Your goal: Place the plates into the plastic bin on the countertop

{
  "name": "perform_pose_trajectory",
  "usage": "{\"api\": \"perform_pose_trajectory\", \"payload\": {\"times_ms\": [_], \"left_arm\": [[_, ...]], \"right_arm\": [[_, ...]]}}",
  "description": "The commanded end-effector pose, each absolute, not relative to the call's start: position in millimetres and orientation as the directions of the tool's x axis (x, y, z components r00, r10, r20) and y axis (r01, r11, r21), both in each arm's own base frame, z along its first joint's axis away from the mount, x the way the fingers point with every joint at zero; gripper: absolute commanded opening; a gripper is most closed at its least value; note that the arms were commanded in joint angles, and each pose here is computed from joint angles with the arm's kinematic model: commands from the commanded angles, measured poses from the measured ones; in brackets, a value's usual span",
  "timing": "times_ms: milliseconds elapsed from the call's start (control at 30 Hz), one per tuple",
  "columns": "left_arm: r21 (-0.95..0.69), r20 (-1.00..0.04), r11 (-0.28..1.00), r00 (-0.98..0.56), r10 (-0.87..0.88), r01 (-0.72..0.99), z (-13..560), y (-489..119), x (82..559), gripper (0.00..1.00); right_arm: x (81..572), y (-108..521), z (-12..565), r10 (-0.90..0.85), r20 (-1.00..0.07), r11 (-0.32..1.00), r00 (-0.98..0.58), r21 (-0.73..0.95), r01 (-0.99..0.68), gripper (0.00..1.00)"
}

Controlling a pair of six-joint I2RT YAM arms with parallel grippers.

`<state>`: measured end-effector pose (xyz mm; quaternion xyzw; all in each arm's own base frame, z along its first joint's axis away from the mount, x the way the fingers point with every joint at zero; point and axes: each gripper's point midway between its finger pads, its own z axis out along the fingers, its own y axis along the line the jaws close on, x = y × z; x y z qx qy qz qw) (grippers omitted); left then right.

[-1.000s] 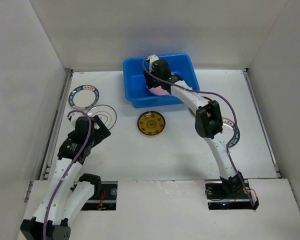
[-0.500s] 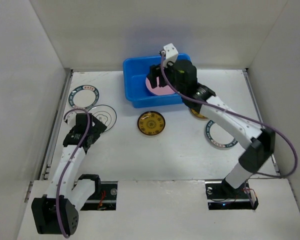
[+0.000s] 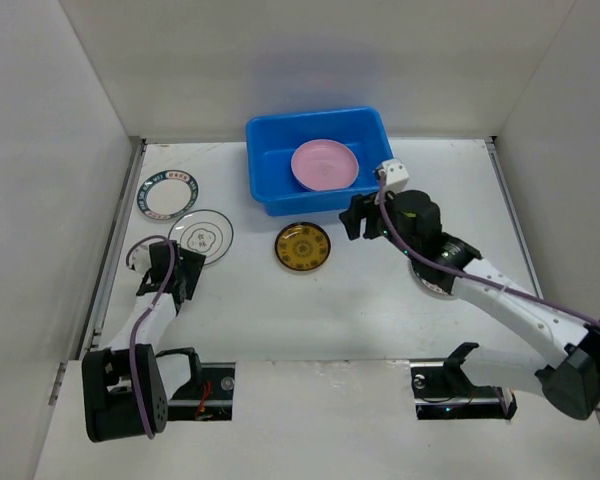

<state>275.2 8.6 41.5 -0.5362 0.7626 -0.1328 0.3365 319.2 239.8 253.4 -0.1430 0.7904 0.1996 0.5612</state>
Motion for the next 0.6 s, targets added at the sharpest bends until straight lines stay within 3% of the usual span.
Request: {"api": "perform_pose_trajectory", "payload": {"times_ms": [0, 400, 567], "left_arm": [[-0.681, -0.319, 0.289, -0.083, -0.944, -0.673, 47, 11, 297, 0.62], [-0.710, -0.265, 0.202, -0.010, -0.964, -0.675, 11, 20, 307, 0.35], [-0.700, -0.256, 0.192, -0.010, -0.967, -0.688, 6, 19, 305, 0.07]], "right_arm": [[315, 221, 290, 0.119, -0.960, 0.879, -0.252, 0.220, -0.423, 0.75], [301, 185, 276, 0.151, -0.955, 0.898, -0.256, 0.241, -0.367, 0.75], [298, 178, 272, 0.156, -0.953, 0.905, -0.260, 0.244, -0.350, 0.74]]}}
